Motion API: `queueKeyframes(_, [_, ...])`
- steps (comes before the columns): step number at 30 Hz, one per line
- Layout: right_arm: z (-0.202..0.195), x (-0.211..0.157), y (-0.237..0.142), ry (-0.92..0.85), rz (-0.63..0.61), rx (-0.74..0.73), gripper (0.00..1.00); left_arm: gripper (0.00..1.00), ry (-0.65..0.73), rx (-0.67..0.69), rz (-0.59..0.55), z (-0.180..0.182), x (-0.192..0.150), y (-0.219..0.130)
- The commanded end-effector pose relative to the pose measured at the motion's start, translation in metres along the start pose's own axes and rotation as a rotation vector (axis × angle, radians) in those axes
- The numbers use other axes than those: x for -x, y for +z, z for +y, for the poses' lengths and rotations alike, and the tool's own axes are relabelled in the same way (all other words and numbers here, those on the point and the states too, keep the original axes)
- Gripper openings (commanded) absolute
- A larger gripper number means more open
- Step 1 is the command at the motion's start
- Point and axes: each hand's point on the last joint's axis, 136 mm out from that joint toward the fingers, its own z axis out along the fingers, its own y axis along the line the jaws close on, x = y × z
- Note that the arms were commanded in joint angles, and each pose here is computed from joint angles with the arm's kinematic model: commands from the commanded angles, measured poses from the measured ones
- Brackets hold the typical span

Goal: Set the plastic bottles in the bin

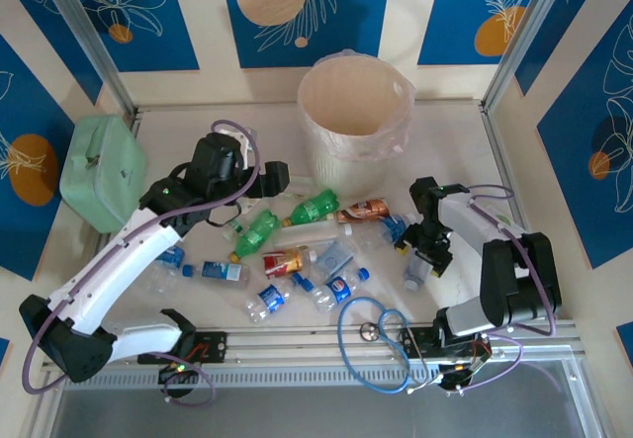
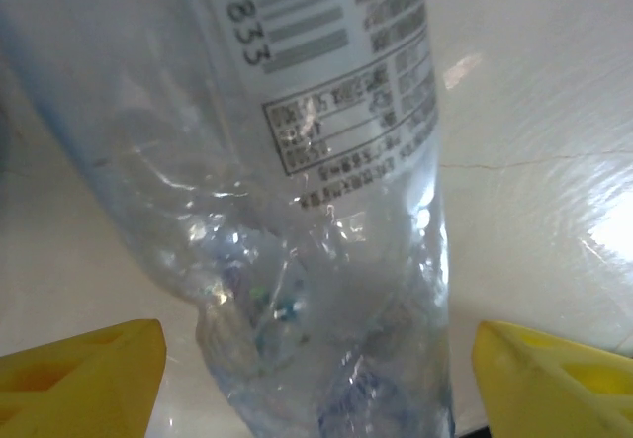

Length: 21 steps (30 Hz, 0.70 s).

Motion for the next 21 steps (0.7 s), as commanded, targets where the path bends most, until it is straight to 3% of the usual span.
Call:
queueKeyframes(1, [0.006, 0.0, 0.007, 0.02, 0.026, 0.031, 0.79, 0.94, -0.058, 0.01, -0.031, 0.003, 0.006, -0.002])
queueKeyframes(12, [0.007, 0.002, 0.019, 0.025, 0.037, 0.024, 0.68, 0.92, -0.079, 0.02, 0.019, 0.007, -0.004, 0.007])
queueKeyframes(21, [0.002, 0.002, 0.001, 0.021, -0.009, 0.035, 0.51, 0.9, -0.083, 0.042, 0.016, 0.012, -0.003, 0.009])
